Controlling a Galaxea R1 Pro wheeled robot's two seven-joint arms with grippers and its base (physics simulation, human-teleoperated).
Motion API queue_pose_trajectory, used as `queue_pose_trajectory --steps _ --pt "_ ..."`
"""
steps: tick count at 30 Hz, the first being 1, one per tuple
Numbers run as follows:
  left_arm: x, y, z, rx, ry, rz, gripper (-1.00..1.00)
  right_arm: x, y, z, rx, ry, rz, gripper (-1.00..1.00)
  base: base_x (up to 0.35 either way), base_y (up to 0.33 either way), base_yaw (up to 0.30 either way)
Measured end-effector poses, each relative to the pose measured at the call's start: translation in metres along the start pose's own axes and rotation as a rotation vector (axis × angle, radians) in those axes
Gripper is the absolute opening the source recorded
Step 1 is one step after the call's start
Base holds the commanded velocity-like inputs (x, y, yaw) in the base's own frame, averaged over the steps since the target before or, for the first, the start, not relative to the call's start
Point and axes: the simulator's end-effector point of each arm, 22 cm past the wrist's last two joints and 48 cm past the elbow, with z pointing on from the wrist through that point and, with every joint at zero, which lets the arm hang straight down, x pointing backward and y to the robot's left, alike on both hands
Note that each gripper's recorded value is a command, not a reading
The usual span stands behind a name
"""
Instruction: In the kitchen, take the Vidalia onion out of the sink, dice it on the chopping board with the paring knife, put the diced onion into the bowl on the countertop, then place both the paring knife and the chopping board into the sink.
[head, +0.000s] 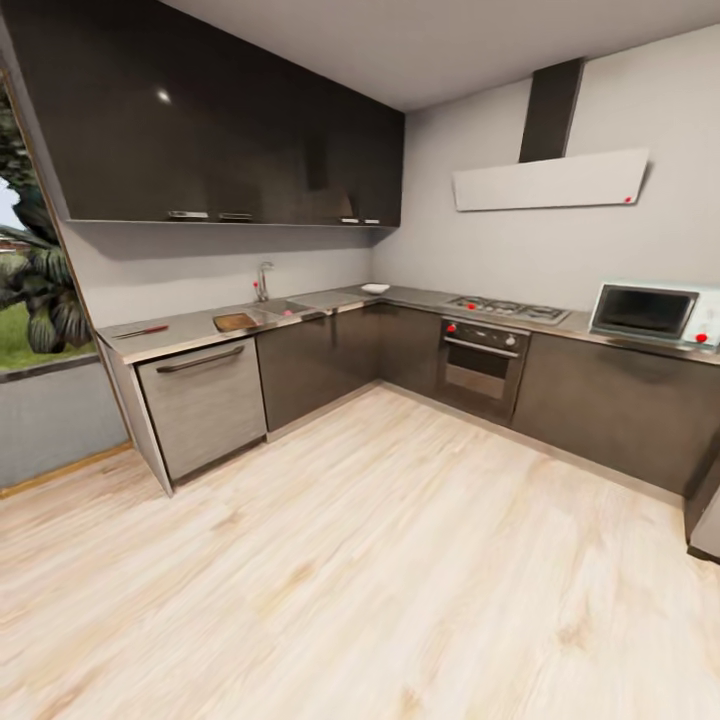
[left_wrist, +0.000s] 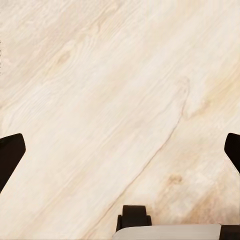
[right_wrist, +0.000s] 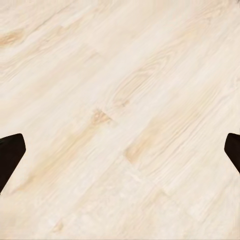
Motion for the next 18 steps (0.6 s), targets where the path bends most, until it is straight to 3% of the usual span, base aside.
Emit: queue_pose_trajectory --steps 18 --pt "0.0006 0.0001 -0.0001 0.0 0.001 0.0 1.0 -0.0001 0.0001 0.0 0.0 0.0 0.0 1.0 0.302 -0.102 0.206"
